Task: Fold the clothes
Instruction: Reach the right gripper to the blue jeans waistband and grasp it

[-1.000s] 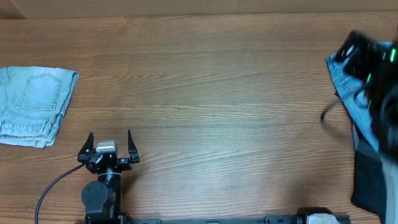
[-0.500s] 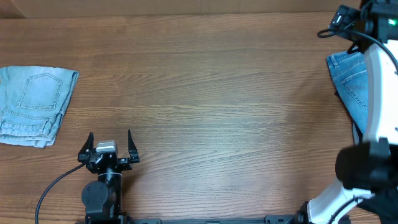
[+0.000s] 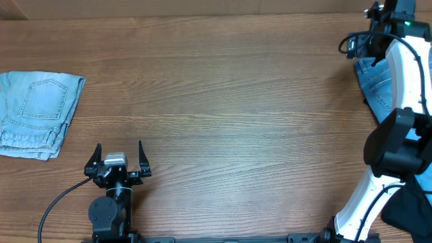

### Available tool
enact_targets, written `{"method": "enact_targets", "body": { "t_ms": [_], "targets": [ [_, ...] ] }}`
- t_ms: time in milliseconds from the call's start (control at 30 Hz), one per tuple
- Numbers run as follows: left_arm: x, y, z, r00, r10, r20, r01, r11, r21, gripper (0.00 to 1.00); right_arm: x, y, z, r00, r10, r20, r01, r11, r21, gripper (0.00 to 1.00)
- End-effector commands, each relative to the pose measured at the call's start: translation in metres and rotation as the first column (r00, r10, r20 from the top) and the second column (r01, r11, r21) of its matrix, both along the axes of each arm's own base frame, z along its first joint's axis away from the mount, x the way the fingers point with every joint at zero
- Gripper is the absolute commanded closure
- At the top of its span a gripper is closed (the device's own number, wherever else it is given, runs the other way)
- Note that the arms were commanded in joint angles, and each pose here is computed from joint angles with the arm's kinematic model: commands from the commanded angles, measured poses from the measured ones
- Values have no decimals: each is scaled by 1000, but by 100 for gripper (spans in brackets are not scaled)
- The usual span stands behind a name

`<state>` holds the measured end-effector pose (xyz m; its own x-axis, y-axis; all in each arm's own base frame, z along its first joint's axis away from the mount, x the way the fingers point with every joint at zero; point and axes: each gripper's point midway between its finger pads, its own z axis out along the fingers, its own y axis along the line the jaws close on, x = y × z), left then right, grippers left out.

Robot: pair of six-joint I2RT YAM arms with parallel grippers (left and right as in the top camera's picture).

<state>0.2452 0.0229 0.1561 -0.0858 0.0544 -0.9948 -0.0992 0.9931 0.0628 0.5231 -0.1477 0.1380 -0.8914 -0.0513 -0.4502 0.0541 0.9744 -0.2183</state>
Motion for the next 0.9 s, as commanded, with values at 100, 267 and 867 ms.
{"method": "enact_targets", "body": {
  "t_ms": [100,267,867],
  "targets": [
    [0,0,1,1000,-2,5,2,1000,19,0,8,-30,-29,988,149,-46,-151,987,-57,0],
    [0,0,1,1000,-2,5,2,1000,19,0,6,-36,-71,981,175,-89,-174,985,16,0],
    [0,0,1,1000,-2,5,2,1000,19,0,1,-38,-160,966,189,-178,-178,981,75,19]
  ]
}}
